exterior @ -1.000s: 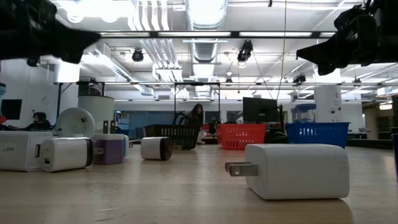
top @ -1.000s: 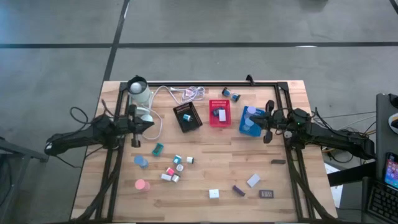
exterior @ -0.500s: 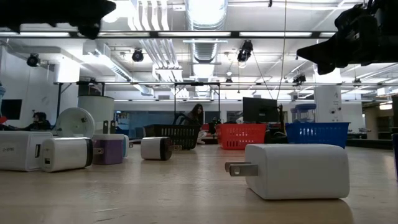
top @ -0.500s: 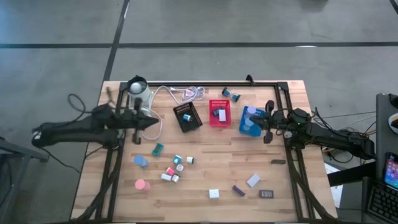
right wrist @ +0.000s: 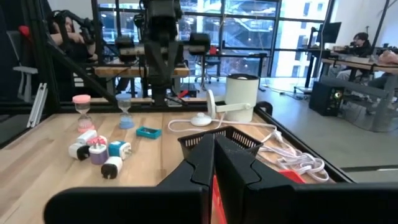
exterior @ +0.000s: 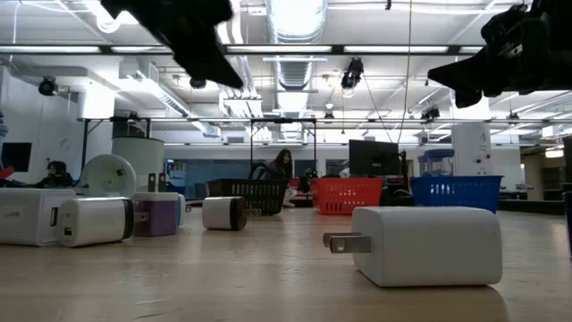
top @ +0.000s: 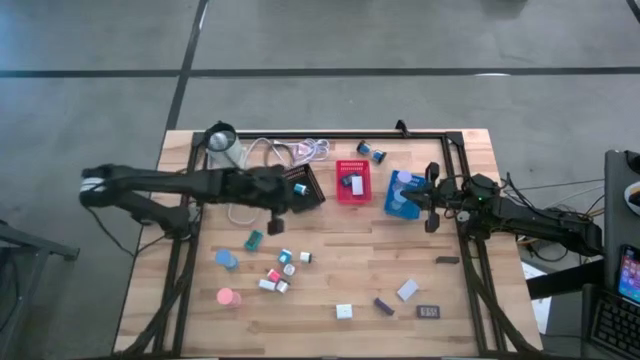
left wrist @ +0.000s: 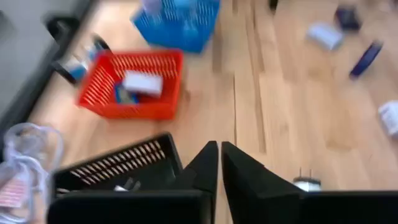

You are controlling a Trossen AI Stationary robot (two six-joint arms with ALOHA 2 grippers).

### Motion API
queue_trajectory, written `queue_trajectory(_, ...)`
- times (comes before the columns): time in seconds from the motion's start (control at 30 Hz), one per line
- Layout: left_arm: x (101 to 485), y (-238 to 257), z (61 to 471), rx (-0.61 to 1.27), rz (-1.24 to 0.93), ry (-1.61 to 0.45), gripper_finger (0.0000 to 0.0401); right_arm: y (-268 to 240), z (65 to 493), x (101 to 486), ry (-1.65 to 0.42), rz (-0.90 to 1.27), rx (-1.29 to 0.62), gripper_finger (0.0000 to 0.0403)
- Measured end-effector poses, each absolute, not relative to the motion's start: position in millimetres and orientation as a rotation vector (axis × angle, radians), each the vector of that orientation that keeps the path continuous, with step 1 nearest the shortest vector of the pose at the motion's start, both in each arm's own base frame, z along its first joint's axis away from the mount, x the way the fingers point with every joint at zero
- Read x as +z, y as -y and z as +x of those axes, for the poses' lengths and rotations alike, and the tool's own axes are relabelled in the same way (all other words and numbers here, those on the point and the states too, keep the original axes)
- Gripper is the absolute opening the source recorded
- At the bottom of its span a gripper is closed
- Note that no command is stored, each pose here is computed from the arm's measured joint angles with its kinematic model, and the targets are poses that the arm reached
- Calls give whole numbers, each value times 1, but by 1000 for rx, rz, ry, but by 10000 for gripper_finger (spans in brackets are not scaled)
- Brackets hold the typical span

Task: Pick & Place Office items
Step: Put the top white black charger adapter into the black bin

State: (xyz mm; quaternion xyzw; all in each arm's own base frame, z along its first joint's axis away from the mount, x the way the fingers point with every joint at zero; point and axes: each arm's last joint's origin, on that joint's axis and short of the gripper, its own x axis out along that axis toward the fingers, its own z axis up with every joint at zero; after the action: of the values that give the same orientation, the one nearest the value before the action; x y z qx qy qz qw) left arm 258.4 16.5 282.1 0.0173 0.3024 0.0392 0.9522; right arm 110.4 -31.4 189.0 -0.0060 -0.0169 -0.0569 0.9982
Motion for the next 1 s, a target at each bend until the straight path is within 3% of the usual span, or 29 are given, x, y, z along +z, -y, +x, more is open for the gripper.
queue_trajectory(0.33, 279, 18, 299, -98, 55, -732, 138, 31, 110, 188, 28, 0, -114, 8)
queue_trajectory(0.6, 258, 45, 325, -121, -29, -818, 221, 31, 111, 181, 12, 25, -114, 8)
queue_trajectory(1.0, 212, 62, 343, -153, -47, -1034, 268, 32, 111, 173, -9, 64, -118, 8)
